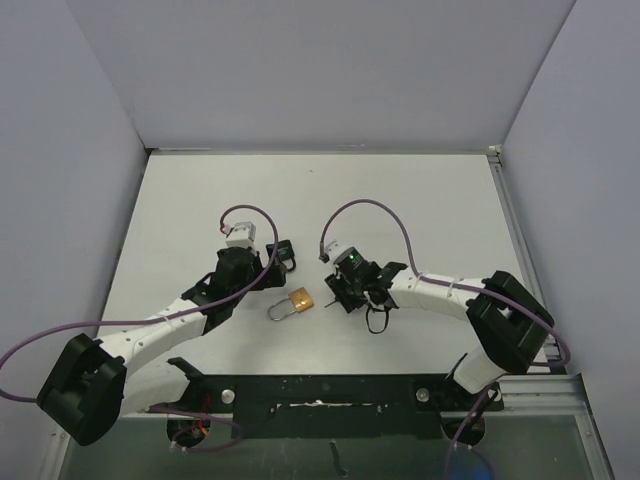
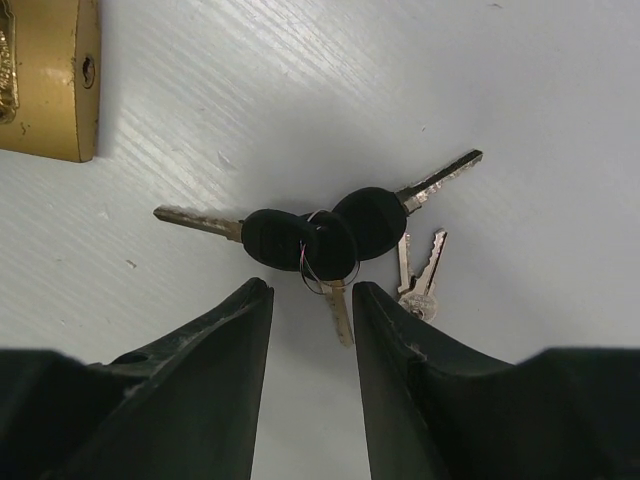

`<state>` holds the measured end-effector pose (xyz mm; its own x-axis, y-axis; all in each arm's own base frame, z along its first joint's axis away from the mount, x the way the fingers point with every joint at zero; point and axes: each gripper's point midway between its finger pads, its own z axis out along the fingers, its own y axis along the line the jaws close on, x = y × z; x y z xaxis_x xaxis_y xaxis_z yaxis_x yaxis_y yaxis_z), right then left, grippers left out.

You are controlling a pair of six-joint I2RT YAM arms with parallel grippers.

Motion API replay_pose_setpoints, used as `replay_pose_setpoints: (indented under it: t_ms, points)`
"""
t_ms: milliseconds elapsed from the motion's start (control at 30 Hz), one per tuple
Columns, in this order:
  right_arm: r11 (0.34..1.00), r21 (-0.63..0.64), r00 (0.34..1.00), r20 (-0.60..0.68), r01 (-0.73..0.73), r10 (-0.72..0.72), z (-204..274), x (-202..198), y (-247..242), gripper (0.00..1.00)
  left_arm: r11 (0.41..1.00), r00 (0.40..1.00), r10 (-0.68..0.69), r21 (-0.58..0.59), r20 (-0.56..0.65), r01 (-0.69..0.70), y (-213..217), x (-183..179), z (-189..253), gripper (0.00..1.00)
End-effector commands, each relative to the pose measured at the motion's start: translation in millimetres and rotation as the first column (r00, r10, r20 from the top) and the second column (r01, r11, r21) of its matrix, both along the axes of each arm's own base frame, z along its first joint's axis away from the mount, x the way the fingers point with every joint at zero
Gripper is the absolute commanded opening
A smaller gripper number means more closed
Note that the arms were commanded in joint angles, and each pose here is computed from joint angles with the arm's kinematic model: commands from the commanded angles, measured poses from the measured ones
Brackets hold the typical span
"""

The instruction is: Unlock with the key

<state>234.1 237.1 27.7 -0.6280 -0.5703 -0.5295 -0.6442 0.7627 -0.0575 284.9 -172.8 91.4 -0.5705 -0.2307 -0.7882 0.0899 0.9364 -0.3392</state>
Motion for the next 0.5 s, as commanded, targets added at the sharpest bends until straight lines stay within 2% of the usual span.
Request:
replay_pose_setpoints:
  t_ms: [0, 167, 333, 467]
  points:
    - [1.0, 0.023, 0.998, 0.065, -0.001, 0.0, 13, 18, 14, 0.38, 0.999, 0.998, 0.004, -0.048, 0.069, -0.001, -8, 10, 24, 0.96]
    - [1.0, -0.002, 0.998, 0.064, 0.005, -0.005, 7, 23, 14, 0.32, 0.999, 0.997, 0.014, -0.043, 0.071, -0.011, -5, 9, 24, 0.96]
    - [1.0, -0.015, 0.997, 0.071, 0.016, -0.015, 5, 26, 14, 0.12, 0.999, 0.998, 0.017, -0.045, 0.066, -0.014, -4, 8, 21, 0.96]
    - [0.999, -0.005, 0.995, 0.093, 0.032, -0.031, 13, 29, 13, 0.03, 0.999, 0.998, 0.018, -0.044, 0.065, -0.015, -4, 8, 20, 0.96]
